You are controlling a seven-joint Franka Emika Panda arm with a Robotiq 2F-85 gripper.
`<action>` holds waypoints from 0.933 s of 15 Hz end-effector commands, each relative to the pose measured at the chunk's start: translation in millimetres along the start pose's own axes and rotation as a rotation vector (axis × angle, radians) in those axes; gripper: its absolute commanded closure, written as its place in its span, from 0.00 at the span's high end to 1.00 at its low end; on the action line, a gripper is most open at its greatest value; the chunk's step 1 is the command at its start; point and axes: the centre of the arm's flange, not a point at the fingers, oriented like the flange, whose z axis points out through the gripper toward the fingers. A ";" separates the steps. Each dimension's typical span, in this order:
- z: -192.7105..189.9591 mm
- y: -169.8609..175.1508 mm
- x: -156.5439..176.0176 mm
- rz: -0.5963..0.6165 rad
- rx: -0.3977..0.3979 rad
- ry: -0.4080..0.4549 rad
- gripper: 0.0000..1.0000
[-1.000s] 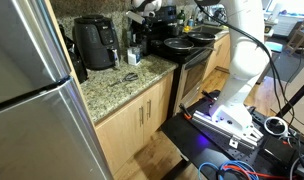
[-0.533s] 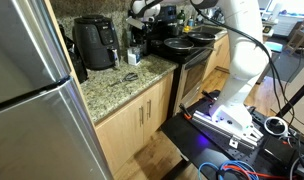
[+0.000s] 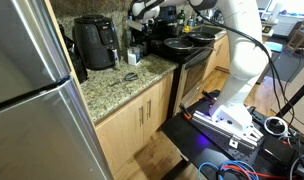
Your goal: Take the black pepper container and put it on the left side of the counter
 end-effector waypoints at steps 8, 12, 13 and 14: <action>-55.6 19.4 8.0 -0.030 0.051 0.024 0.33; -128.6 61.1 5.9 -0.124 0.012 -0.048 0.33; -141.3 76.8 5.8 -0.155 -0.022 -0.081 0.33; -155.6 92.6 4.9 -0.181 -0.054 -0.114 0.33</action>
